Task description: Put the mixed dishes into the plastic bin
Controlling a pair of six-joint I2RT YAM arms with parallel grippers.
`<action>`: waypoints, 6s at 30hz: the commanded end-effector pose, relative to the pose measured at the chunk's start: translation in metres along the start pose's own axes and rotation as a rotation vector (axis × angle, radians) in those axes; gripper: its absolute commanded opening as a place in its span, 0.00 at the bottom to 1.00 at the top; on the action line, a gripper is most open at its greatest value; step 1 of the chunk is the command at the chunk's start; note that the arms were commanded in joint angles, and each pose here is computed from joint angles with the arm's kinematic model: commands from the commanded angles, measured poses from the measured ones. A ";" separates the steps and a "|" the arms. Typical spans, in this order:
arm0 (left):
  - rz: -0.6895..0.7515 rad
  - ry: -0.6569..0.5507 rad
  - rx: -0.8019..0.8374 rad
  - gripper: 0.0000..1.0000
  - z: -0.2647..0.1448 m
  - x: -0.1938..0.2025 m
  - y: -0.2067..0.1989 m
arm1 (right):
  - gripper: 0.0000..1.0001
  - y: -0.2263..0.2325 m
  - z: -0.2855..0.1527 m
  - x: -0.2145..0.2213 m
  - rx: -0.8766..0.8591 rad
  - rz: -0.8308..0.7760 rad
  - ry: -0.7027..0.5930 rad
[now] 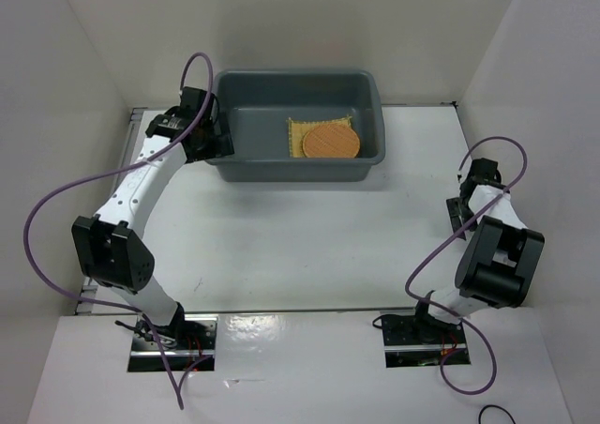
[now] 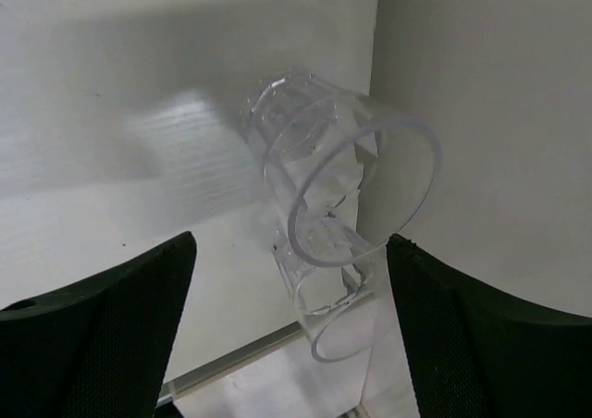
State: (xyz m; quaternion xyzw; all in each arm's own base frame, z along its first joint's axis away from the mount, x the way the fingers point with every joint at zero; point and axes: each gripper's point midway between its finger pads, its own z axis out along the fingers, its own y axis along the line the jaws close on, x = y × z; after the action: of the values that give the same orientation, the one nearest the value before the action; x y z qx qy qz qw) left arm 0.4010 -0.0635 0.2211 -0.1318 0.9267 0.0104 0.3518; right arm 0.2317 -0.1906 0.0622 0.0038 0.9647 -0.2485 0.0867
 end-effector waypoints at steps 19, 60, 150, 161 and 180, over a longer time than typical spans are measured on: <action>-0.006 -0.007 0.032 1.00 -0.003 -0.007 -0.002 | 0.00 -0.016 -0.075 -0.116 -0.108 -0.020 -0.315; -0.102 0.173 0.099 1.00 0.066 0.014 0.069 | 0.01 0.483 -0.298 -0.308 -0.801 -0.926 -0.979; -0.340 0.261 0.268 1.00 0.080 0.026 0.030 | 0.95 0.016 -0.066 0.036 0.076 0.059 -0.082; -0.341 -0.044 -0.302 1.00 0.008 -0.018 0.140 | 0.95 0.030 -0.048 0.044 -0.001 0.069 0.029; -0.268 -0.118 -0.458 1.00 -0.027 -0.003 0.168 | 0.94 0.005 -0.029 0.026 0.037 0.057 0.072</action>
State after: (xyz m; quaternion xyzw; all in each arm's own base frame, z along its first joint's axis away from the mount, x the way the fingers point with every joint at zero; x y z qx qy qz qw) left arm 0.3514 0.0903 0.2168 -0.3318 0.8613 0.1635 0.3483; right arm 0.1884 -0.1634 0.0739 0.0294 0.9667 -0.2512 0.0389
